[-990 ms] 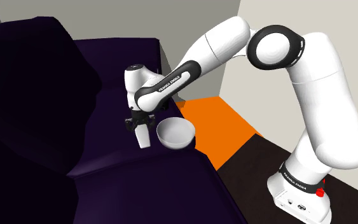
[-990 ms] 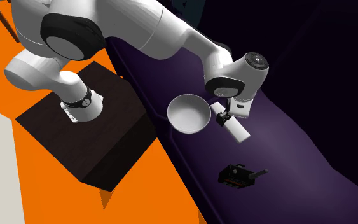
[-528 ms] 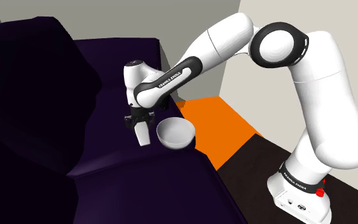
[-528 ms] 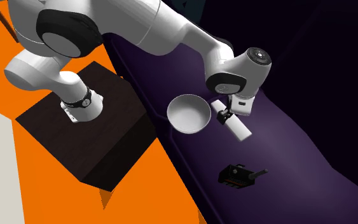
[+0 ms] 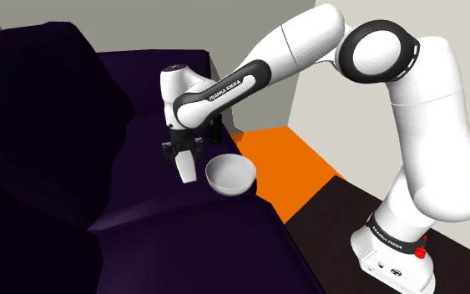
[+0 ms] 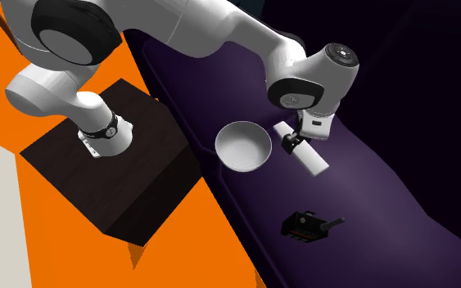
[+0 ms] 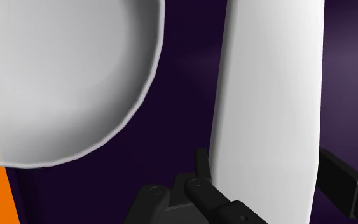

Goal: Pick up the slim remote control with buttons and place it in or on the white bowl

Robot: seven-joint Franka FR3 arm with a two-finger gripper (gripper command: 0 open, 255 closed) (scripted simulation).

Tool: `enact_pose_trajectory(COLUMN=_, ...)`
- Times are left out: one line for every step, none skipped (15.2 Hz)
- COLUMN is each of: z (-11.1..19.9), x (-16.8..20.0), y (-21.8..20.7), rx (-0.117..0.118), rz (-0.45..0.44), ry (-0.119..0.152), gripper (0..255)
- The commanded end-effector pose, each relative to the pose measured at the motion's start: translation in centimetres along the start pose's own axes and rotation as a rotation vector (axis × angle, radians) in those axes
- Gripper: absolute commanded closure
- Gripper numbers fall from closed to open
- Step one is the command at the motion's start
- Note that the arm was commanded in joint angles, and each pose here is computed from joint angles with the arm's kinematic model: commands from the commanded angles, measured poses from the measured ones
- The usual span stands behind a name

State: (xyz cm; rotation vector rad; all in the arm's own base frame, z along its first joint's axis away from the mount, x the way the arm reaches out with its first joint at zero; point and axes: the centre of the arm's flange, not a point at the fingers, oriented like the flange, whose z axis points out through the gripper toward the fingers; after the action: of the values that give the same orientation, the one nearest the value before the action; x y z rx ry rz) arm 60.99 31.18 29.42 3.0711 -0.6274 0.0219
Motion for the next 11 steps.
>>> enact_pose_trajectory(z=-1.1, x=0.1, y=0.0, rx=0.000, rz=0.000, ry=0.000, gripper=255)
enact_pose_trajectory(z=-1.6, x=0.1, y=0.0, rx=0.000, rz=0.000, ry=0.000, gripper=255)
enact_pose_trajectory(z=-2.1, x=0.1, y=0.0, rx=0.000, rz=0.000, ry=0.000, gripper=255)
enact_pose_trajectory(z=-2.7, x=0.1, y=0.0, rx=0.000, rz=0.000, ry=0.000, gripper=255)
enact_pose_trajectory(z=-3.2, x=0.1, y=0.0, rx=0.000, rz=0.000, ry=0.000, gripper=255)
enact_pose_trajectory(z=-3.7, x=0.1, y=0.0, rx=0.000, rz=0.000, ry=0.000, gripper=255)
enact_pose_trajectory(z=-4.2, x=0.2, y=0.0, rx=0.000, rz=0.000, ry=0.000, gripper=255)
enact_pose_trajectory(z=-4.8, x=0.2, y=0.1, rx=0.000, rz=0.000, ry=0.000, gripper=255)
enact_pose_trajectory(z=-5.3, x=0.2, y=0.1, rx=0.000, rz=0.000, ry=0.000, gripper=255)
enact_pose_trajectory(z=-5.8, x=0.2, y=0.1, rx=0.000, rz=0.000, ry=0.000, gripper=255)
enact_pose_trajectory(z=-6.4, x=0.2, y=0.1, rx=0.000, rz=0.000, ry=0.000, gripper=255)
